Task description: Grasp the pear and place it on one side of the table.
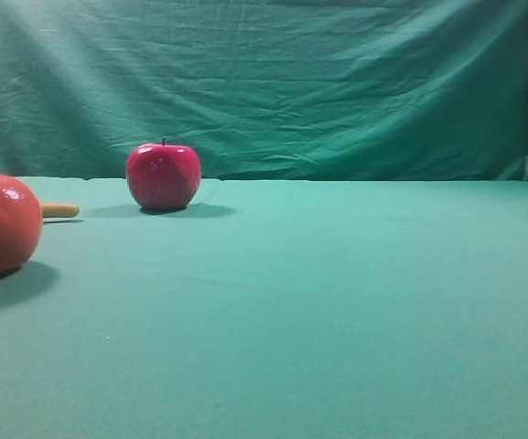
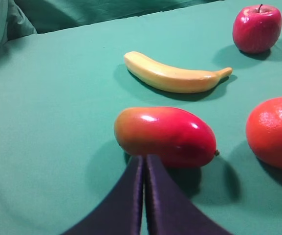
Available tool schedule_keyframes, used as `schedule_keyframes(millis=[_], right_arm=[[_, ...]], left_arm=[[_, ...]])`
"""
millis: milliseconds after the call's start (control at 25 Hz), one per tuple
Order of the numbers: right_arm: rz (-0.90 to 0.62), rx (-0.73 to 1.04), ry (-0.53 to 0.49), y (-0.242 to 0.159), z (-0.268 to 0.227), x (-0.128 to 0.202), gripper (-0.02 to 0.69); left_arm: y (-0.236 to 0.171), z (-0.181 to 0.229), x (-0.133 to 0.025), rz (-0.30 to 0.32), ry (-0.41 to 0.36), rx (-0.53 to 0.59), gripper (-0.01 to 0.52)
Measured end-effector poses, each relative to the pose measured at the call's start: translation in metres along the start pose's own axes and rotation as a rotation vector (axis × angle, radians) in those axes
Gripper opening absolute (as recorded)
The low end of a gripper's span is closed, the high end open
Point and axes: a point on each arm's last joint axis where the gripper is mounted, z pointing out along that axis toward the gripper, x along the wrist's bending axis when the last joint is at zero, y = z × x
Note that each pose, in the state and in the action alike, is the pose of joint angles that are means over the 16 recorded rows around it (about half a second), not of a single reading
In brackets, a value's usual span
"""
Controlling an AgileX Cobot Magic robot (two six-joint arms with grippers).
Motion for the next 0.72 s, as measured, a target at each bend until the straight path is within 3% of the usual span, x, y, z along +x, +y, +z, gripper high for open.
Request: schedule_keyframes(millis=[720], right_arm=[[0.059, 0.105, 0.012, -0.017, 0.002, 0.002, 0.0]], left_arm=[[0.0, 0.0, 0.0, 0.0, 0.0, 0.0, 0.0]])
